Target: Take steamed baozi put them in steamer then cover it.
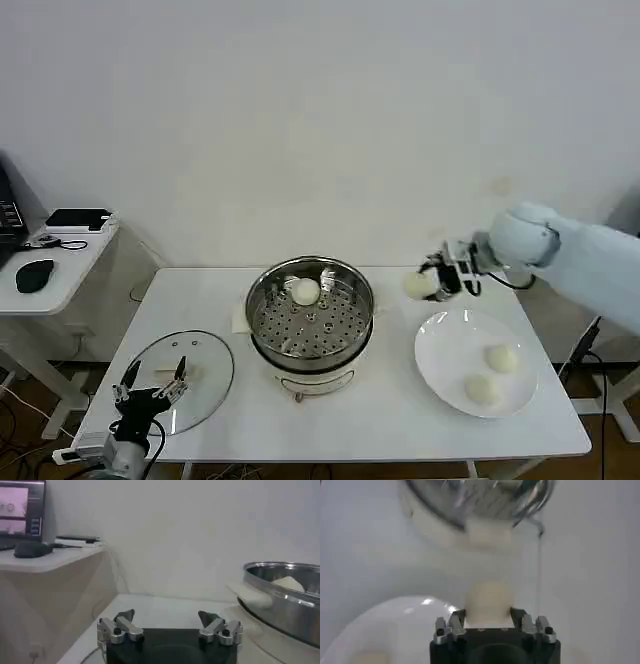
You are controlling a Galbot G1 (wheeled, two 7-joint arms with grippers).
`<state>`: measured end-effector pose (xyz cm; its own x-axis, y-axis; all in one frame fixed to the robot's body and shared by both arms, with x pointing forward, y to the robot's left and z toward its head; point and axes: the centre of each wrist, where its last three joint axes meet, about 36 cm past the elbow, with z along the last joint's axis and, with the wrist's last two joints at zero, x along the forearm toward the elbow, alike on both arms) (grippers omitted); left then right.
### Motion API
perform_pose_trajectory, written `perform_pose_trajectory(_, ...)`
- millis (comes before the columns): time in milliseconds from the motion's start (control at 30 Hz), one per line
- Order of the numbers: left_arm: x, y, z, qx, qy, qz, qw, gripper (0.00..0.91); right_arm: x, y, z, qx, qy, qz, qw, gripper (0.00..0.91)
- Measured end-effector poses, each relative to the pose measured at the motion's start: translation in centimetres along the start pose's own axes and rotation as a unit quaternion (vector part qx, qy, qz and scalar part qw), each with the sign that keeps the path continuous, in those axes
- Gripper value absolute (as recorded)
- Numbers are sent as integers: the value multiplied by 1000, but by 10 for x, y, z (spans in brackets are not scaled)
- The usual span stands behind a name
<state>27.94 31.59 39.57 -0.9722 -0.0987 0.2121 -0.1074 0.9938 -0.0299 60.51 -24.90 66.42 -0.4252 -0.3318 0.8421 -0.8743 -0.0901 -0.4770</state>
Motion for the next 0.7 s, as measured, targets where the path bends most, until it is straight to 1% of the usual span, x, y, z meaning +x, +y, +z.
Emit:
perform_pose_trajectory(167, -1, 1, 2, 0, 2, -3, 1000, 907, -4, -20, -54, -3, -23, 3, 1000, 645)
perform_pose_trajectory(400, -1, 4, -2, -1, -4, -6, 1000, 907, -35, -33, -130, -17, -41, -20, 999, 645)
perform_pose_trajectory(500, -1, 4, -5, -1, -8, -6, 1000, 907, -55, -31, -157, -25, -42, -38, 998, 645)
perform_pose_trajectory(700, -2, 6, -7, 0, -13, -9, 1000, 907, -94, -23, -198, -37, -36, -64, 997, 645)
